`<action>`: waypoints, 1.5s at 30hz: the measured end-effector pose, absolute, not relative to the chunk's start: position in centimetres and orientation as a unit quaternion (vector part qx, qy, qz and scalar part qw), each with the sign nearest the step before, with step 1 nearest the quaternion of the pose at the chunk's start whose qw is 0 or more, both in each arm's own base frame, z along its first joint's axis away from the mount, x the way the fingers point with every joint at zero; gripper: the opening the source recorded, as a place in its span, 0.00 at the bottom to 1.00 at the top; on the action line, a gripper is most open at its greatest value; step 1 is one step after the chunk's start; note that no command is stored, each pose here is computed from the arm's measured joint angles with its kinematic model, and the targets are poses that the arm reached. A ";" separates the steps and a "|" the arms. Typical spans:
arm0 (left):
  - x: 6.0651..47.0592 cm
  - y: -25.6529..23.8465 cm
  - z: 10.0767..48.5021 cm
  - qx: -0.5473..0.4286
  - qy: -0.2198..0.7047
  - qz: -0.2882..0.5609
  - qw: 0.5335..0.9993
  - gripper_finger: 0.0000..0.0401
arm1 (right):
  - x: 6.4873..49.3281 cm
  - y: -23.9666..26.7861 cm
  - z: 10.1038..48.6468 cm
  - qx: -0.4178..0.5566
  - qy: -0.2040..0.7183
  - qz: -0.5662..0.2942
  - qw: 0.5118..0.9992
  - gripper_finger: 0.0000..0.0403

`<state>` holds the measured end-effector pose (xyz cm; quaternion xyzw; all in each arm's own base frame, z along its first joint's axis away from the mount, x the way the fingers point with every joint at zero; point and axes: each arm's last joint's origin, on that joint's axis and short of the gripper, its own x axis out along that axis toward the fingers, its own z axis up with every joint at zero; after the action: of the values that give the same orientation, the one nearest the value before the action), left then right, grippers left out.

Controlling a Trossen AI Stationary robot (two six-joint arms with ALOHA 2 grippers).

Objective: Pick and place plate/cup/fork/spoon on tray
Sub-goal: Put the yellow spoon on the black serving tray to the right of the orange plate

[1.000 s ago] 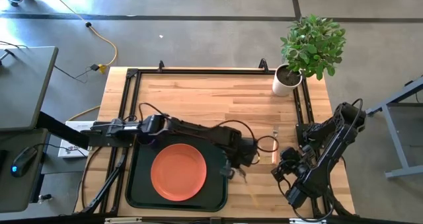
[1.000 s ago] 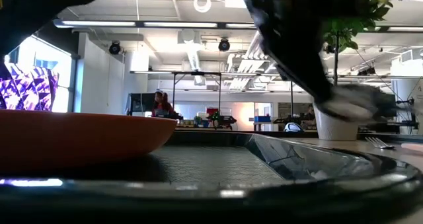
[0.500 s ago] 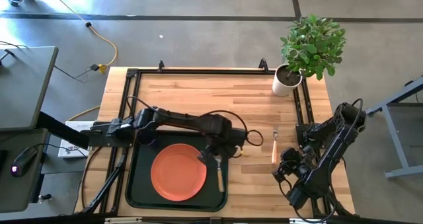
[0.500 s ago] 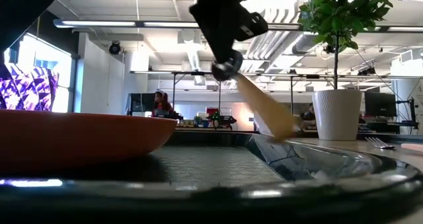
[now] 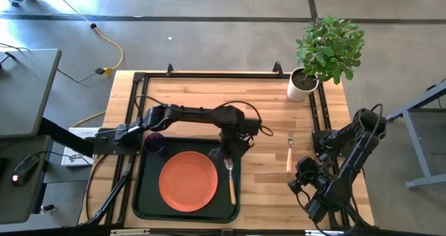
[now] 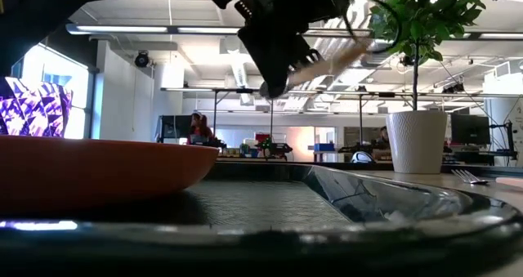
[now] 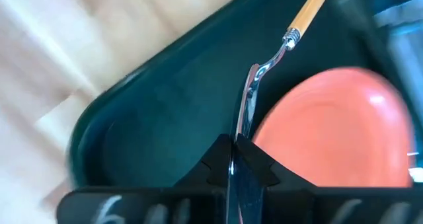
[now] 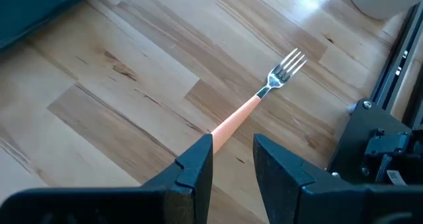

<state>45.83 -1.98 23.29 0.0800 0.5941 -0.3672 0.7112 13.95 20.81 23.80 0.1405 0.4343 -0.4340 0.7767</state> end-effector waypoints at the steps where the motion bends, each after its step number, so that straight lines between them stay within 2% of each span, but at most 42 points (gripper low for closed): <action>1: 45.8 -1.6 23.0 0.066 0.583 -0.385 0.712 0.00 | 14.0 20.8 23.8 0.137 0.436 -0.432 0.777 0.25; 4: 45.8 -0.6 21.8 0.051 0.563 -0.418 0.711 0.00 | 14.0 20.8 23.8 0.134 0.435 -0.430 0.780 0.25; 10: 45.9 0.2 19.7 0.039 0.575 -0.397 0.714 0.00 | 14.0 20.8 23.9 0.130 0.425 -0.426 0.788 0.25; 17: 45.0 -2.3 17.9 0.038 0.603 -0.414 0.681 0.00 | 14.1 20.8 23.9 0.127 0.413 -0.423 0.797 0.25; 24: 45.1 -3.4 17.5 0.086 0.600 -0.418 0.676 0.00 | 14.3 20.7 24.0 0.117 0.400 -0.416 0.808 0.25; 29: 45.3 -3.3 17.0 0.076 0.607 -0.407 0.678 0.00 | 14.3 20.7 24.0 0.116 0.399 -0.415 0.809 0.25; 36: 45.2 -3.2 15.1 0.076 0.641 -0.400 0.650 0.00 | 14.4 20.7 24.0 0.116 0.391 -0.412 0.815 0.25; 45: 43.9 -3.3 15.3 0.050 0.692 -0.395 0.602 0.00 | 14.4 20.7 23.9 0.119 0.392 -0.411 0.814 0.25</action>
<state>43.88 -3.34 15.28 0.0495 0.6920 -0.3950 0.6023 14.38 20.74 23.94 0.1190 0.3925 -0.4111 0.8141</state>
